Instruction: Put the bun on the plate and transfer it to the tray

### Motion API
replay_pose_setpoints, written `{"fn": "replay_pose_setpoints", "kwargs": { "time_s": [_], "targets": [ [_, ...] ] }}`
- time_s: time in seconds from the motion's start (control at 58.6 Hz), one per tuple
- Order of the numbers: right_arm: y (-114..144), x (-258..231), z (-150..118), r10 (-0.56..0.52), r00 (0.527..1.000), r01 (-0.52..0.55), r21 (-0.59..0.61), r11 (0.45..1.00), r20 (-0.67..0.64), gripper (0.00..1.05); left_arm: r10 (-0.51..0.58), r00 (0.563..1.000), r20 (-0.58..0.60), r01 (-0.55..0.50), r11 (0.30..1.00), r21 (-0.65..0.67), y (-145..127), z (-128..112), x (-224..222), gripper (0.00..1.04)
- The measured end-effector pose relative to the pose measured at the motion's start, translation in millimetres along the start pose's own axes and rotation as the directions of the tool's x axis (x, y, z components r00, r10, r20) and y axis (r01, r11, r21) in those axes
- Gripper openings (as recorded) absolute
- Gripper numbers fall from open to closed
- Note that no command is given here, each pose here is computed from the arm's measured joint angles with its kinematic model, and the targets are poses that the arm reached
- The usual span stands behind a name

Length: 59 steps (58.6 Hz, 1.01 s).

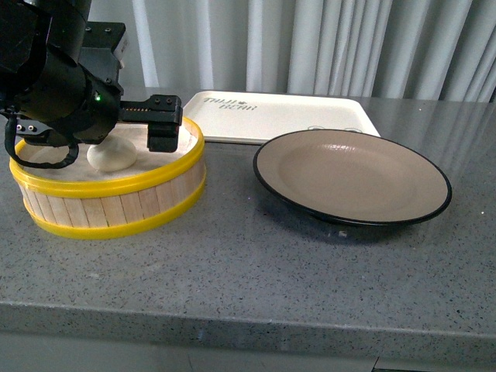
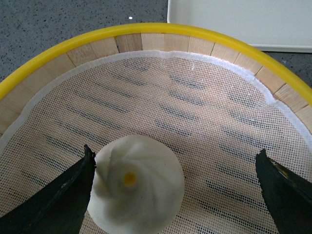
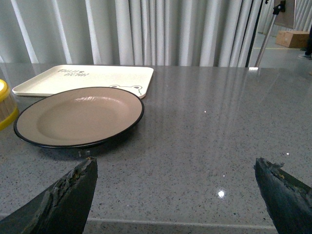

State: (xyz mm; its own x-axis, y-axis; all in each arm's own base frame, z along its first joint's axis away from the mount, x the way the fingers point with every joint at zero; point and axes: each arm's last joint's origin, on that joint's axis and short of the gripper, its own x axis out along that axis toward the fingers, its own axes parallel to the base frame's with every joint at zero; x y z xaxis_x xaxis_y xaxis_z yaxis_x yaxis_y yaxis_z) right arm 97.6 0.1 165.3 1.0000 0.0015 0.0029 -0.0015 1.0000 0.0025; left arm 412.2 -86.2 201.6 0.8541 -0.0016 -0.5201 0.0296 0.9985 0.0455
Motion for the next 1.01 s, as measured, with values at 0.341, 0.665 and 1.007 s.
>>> {"fn": "replay_pose_setpoints", "kwargs": {
  "time_s": [0.341, 0.665, 1.007],
  "targets": [
    [0.0, 0.0, 0.0, 0.000, 1.000, 0.000, 0.000, 1.000, 0.000, 0.96, 0.006, 1.000, -0.014, -0.006, 1.000, 0.005, 1.0, -2.6, 2.1, 0.98],
    [0.0, 0.0, 0.0, 0.000, 1.000, 0.000, 0.000, 1.000, 0.000, 0.96, 0.005, 1.000, -0.031, -0.005, 1.000, 0.006, 2.6, -5.7, 2.4, 0.50],
    [0.0, 0.0, 0.0, 0.000, 1.000, 0.000, 0.000, 1.000, 0.000, 0.96, -0.023, 1.000, -0.017, 0.023, 1.000, -0.016, 3.0, -1.4, -3.9, 0.06]
  ]
}}
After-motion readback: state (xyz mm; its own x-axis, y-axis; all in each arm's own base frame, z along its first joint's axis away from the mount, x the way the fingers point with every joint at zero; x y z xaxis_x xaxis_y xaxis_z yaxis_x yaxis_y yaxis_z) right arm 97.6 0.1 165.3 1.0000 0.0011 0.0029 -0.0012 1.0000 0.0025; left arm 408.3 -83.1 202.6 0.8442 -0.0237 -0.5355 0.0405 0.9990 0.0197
